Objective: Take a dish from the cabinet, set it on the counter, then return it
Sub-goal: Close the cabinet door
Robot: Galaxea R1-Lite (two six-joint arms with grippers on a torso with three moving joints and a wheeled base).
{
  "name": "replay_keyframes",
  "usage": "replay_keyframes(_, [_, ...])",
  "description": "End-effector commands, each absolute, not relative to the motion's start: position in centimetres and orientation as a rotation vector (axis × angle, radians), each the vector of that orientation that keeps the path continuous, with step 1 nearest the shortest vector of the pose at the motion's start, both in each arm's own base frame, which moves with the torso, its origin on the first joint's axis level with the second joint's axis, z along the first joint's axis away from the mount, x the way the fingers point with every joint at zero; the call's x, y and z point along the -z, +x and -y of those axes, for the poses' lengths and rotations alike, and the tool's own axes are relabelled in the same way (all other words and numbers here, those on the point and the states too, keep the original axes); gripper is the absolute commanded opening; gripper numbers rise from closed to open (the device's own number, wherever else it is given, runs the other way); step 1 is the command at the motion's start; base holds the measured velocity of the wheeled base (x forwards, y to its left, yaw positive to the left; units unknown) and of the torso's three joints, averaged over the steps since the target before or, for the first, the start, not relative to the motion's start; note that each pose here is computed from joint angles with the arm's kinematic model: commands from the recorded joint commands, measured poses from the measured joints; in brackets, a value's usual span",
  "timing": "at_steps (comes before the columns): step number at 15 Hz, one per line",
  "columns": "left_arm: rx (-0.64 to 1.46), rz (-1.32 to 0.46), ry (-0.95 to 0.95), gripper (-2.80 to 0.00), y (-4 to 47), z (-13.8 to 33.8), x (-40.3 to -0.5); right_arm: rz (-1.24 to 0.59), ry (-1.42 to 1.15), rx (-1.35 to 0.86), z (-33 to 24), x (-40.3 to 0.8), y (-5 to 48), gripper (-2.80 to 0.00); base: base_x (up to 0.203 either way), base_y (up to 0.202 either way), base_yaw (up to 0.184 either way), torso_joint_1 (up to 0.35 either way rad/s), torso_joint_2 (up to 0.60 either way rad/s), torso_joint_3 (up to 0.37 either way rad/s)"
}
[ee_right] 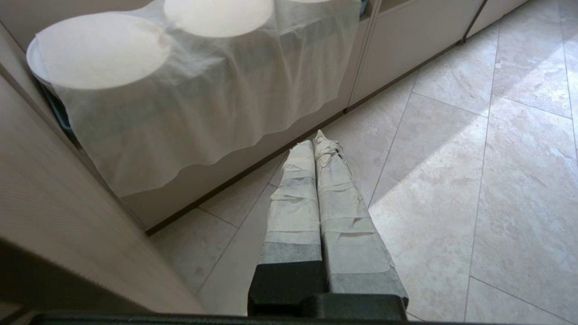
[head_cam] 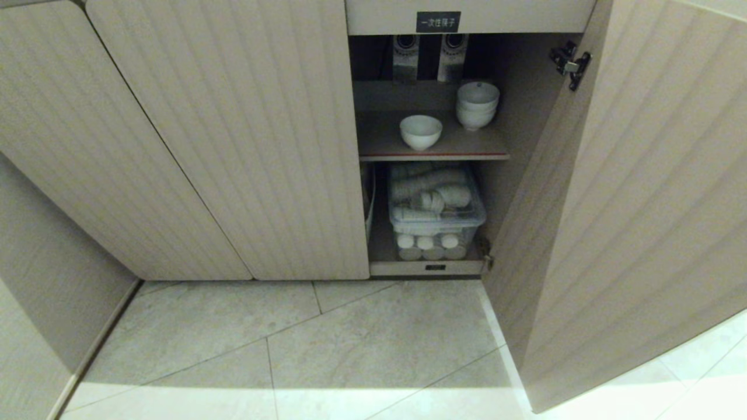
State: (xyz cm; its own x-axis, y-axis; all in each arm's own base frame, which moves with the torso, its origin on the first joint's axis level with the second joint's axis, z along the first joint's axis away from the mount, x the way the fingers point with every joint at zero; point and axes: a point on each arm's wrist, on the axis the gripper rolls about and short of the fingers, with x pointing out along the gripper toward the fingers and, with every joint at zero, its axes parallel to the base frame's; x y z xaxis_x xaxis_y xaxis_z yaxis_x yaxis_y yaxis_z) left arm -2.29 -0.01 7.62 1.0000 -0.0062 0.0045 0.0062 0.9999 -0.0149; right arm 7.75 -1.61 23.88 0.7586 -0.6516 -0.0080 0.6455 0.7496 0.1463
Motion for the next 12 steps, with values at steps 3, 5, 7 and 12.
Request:
replay_keyframes(3, [0.008, 0.005, -0.015, -2.80, -2.29, 0.01, -7.62, 0.031, 0.147, 0.630, 1.62, -22.91, 8.99, -2.80, 0.000, 0.000, 0.000, 0.000, 0.00, 0.000])
replay_keyframes(5, [0.008, 0.005, -0.015, -2.80, -2.29, 0.01, -7.62, 0.029, 0.150, 0.590, 1.76, -22.65, 9.01, -2.80, 0.000, 0.000, 0.000, 0.000, 0.00, 0.000])
replay_keyframes(7, [0.008, 0.005, -0.015, -2.80, -2.29, 0.01, -7.62, 0.031, 0.155, 0.534, 1.69, -22.70, 8.98, -2.80, 0.000, 0.000, 0.000, 0.000, 0.00, 0.000])
replay_keyframes(12, [0.008, 0.005, -0.015, -2.80, -2.29, 0.01, -7.62, 0.056, 0.173, 0.404, 1.42, -23.04, 8.67, -2.80, 0.000, 0.000, 0.000, 0.000, 0.00, 0.000])
